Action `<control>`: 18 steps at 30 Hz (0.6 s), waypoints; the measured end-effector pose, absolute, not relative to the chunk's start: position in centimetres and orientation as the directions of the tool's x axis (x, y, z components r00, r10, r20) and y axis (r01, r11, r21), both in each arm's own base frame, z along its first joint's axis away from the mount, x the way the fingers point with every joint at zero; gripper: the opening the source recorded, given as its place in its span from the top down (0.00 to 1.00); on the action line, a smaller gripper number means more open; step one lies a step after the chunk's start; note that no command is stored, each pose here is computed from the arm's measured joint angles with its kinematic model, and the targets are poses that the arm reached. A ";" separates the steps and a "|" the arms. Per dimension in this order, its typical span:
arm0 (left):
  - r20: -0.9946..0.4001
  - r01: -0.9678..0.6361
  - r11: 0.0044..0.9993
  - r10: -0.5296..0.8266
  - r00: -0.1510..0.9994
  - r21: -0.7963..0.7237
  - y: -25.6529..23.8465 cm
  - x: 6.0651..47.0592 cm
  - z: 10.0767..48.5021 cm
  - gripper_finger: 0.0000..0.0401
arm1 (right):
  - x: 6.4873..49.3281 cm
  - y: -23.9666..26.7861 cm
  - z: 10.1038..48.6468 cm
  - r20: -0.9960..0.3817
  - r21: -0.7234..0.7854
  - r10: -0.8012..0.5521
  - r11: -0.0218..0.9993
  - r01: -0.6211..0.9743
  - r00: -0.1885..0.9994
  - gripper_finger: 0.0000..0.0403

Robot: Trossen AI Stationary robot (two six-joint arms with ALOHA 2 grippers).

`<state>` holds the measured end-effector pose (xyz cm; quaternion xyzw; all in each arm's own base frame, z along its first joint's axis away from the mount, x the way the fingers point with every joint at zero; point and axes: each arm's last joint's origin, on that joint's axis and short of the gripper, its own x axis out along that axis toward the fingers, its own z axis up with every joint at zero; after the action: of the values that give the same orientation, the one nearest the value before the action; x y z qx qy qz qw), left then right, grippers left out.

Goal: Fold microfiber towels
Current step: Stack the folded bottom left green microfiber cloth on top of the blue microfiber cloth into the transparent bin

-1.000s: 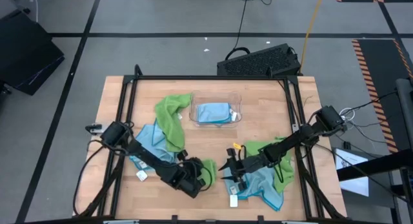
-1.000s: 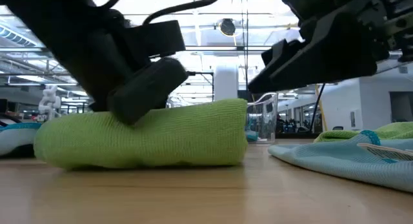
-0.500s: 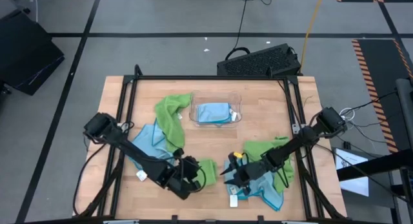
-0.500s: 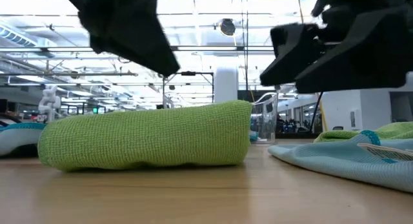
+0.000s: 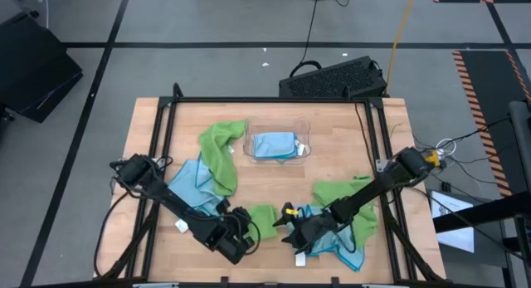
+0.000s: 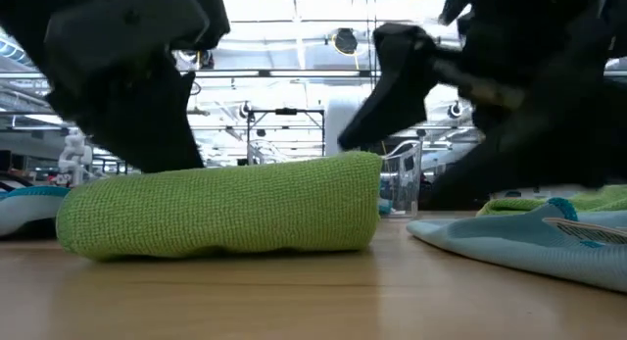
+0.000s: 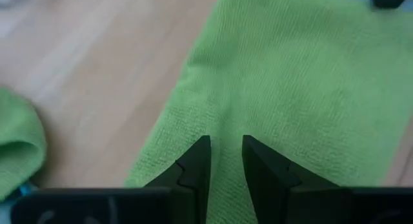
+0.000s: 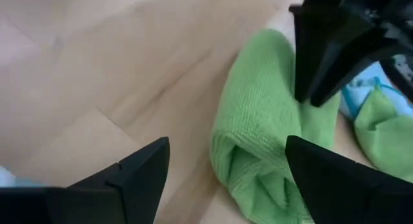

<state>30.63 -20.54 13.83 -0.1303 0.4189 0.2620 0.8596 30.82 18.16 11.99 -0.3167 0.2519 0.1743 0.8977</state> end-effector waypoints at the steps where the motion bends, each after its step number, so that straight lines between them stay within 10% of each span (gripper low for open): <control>1: -0.794 -0.563 0.826 0.339 0.505 -0.005 -20.6 30.7 13.5 0.78 | 31.1 18.3 11.8 -0.565 -0.501 0.135 0.728 -0.468 0.814 0.25; 18: -0.787 -0.533 0.844 0.368 0.495 0.060 -20.7 31.1 11.5 0.78 | 32.4 16.3 11.0 -0.596 -0.584 0.033 0.669 -0.461 0.803 0.26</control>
<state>31.12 -20.71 11.55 -0.0959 0.4286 0.2620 0.8593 32.40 16.33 11.00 -0.3814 0.2802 0.1419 0.8694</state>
